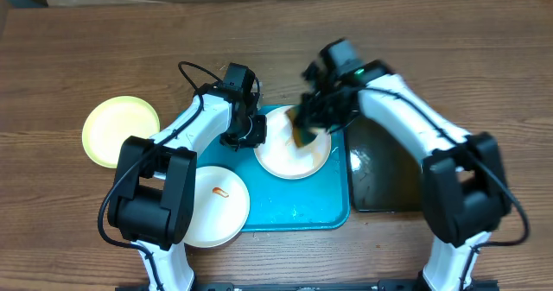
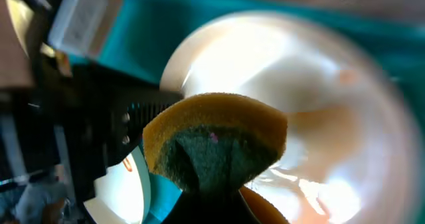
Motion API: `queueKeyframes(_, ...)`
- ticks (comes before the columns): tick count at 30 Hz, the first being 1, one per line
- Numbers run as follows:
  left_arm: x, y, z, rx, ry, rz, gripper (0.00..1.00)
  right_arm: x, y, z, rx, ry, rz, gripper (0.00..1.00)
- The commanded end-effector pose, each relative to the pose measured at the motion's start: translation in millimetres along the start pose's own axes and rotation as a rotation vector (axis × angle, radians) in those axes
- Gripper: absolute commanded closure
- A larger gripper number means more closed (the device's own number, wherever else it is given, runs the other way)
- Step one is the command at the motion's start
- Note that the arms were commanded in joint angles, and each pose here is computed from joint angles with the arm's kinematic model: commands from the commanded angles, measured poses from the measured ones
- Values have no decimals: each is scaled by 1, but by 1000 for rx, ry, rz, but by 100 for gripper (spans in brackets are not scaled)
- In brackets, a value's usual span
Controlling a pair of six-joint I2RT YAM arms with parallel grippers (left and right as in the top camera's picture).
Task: Clean dirty plates on tray and stack at the side
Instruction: 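Wipe the white plate surface with the sponge in right gripper, then return sponge to black tray, release it, lift right arm away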
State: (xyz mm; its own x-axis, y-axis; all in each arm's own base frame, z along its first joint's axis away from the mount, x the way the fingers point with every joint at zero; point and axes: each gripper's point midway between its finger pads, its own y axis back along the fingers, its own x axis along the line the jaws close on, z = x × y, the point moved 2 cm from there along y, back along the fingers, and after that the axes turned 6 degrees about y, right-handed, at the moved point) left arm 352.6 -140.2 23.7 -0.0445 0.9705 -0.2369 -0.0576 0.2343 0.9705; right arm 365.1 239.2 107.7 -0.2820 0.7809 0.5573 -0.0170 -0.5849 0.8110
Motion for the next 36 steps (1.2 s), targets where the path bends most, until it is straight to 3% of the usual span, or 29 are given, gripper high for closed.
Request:
queueKeyframes(1, 9, -16, -10, 50, -1, 49, 90, 4, 22, 8, -49, 45, -22, 96)
queueKeyframes(7, 8, -16, -9, 44, -2, 47, 89, -21, 16, 1, -41, 13, -157, 96)
queueKeyframes(14, 7, -14, -6, 38, -45, 44, 78, -80, 60, 3, -96, -205, -277, 96)
queueKeyframes(22, 6, -15, -7, 40, -24, 48, 78, -146, 94, -41, 18, -345, -352, 96)
queueKeyframes(30, -2, -18, -12, 43, -49, 59, 79, -179, 78, -68, 54, -383, -439, 96)
queueKeyframes(31, -2, -18, -13, 42, -51, 67, 80, -180, 77, -68, 50, -382, -440, 91)
queueKeyframes(34, -4, -18, -14, 41, -53, 76, 90, -177, 81, -65, 45, -380, -437, 44)
queueKeyframes(36, -4, -18, -14, 41, -55, 76, 96, -172, 91, -58, 34, -385, -421, 36)
